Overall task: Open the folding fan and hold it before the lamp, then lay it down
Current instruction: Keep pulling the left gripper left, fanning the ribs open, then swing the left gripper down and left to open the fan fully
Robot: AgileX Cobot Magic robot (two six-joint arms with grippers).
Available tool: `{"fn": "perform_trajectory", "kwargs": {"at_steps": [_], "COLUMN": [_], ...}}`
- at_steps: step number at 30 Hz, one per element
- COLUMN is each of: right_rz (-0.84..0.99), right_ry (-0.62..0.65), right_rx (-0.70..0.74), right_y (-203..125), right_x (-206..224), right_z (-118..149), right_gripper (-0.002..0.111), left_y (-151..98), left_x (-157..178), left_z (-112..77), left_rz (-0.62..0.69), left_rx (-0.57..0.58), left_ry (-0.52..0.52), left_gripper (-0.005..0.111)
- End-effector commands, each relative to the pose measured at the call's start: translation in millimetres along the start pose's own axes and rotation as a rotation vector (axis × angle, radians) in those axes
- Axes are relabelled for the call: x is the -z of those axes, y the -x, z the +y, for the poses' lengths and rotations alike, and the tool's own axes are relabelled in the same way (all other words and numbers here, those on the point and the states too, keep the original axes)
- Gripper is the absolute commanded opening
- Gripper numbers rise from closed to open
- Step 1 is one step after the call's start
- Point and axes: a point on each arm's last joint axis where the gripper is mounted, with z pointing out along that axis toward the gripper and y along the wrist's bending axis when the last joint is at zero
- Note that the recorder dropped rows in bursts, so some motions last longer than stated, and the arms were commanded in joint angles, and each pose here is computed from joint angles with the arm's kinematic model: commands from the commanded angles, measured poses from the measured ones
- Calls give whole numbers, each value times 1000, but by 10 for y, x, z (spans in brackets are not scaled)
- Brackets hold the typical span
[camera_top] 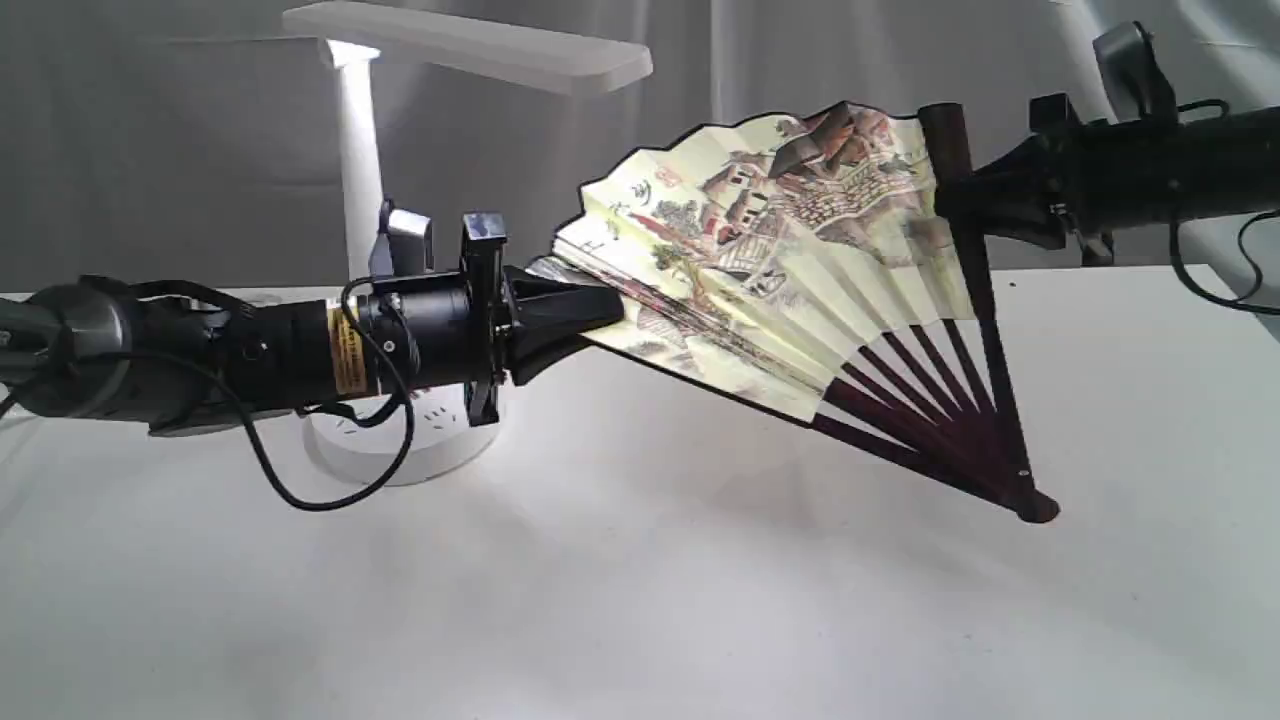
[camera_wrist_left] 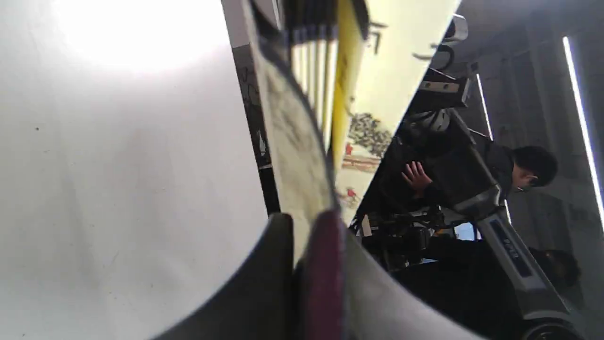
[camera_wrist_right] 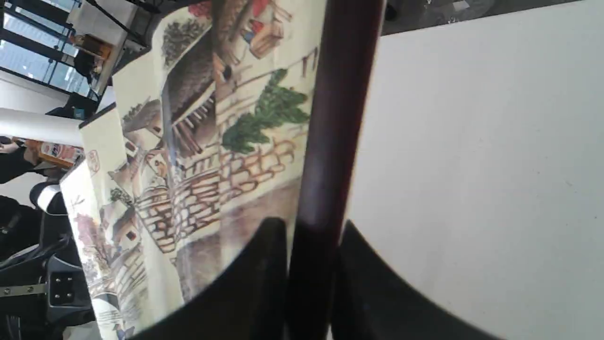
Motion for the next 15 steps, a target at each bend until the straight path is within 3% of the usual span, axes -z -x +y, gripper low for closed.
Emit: {"fn": "perform_trajectory", "kwargs": {"at_steps": [1,15], "right_rz": [-36,-39], "right_ry": [-37,-41], "right_rx": [30,40], "right_y": [38,41], "right_x": [71,71], "right_z": [-43,-46], "right_gripper": [0,0], "left_y": [-78,-237], "left_x": [42,119], "left_z": [-101,36], "left_rz": [66,78], "left_rx": [-32,-4], "left_ry": [-36,-1], "left_gripper": [0,0]}}
